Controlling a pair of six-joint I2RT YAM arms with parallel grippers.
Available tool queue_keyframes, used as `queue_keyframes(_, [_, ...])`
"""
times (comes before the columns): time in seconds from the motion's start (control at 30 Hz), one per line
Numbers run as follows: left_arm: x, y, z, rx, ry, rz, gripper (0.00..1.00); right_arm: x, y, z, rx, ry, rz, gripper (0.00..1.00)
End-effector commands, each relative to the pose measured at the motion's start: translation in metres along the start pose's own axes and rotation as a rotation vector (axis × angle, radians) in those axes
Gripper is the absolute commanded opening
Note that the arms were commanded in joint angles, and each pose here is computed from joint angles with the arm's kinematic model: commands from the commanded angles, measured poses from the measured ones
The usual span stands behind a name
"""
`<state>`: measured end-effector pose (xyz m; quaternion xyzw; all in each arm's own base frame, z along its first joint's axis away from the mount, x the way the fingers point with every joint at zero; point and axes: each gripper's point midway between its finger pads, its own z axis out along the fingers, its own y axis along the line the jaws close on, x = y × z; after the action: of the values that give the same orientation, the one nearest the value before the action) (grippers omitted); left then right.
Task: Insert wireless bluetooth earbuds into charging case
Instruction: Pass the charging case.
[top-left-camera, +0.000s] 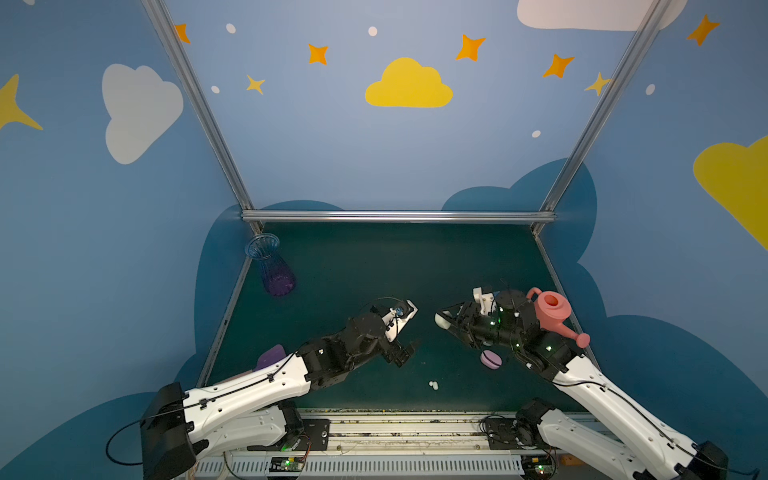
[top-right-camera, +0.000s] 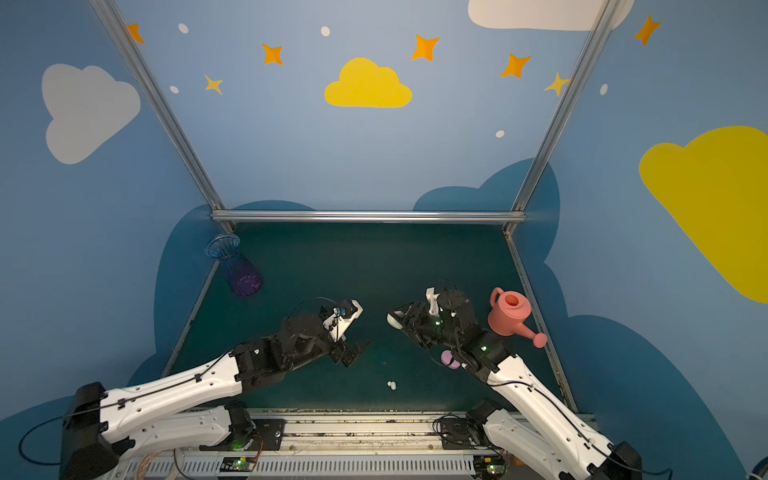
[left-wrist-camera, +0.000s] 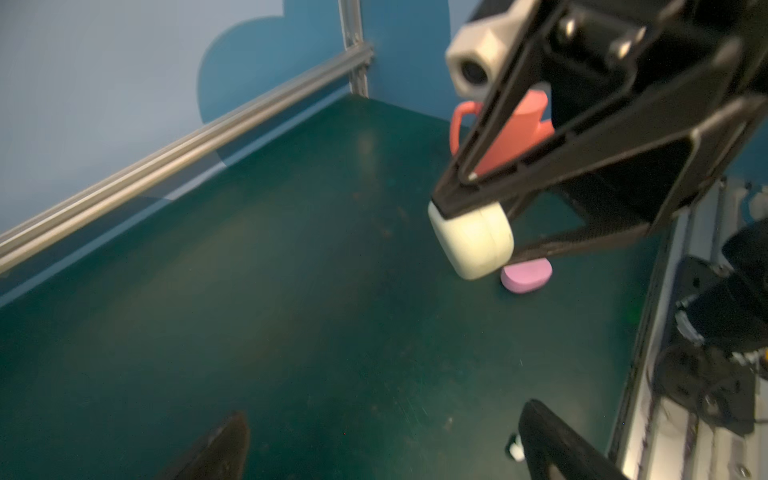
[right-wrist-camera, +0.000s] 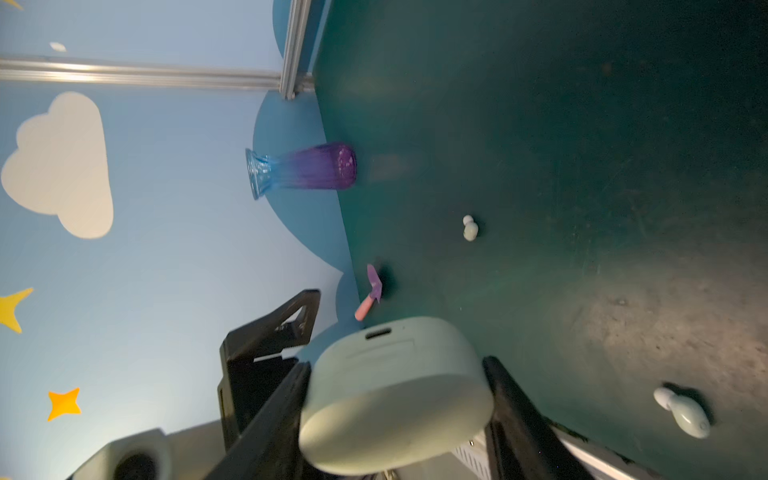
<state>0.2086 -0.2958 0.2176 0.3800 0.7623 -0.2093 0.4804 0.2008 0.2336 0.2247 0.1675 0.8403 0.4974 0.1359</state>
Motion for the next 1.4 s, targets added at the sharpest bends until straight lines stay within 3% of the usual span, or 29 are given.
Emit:
queue_keyframes(0.0, [0.006,-0.01,-0.006,0.131,0.08,0.06,1.0,0.029,0.008,-0.004,0.004,0.197,-0.111,0.46])
queue_keyframes(0.2, [-0.006,-0.022,-0.013,0.254,0.061,0.162,1.0,0.041,0.011,0.0,0.018,0.308,-0.159,0.44])
queue_keyframes(0.4, [0.006,-0.043,-0.011,0.395,0.159,0.264,1.0,0.04,0.019,0.0,0.018,0.315,-0.19,0.45])
queue_keyframes(0.87, [-0.013,-0.048,0.006,0.35,0.061,0.402,0.99,0.05,0.021,0.012,0.029,0.365,-0.19,0.44])
queue_keyframes(1.37, [-0.003,-0.062,0.01,0.383,0.083,0.445,0.85,0.055,0.031,0.016,0.023,0.405,-0.216,0.44])
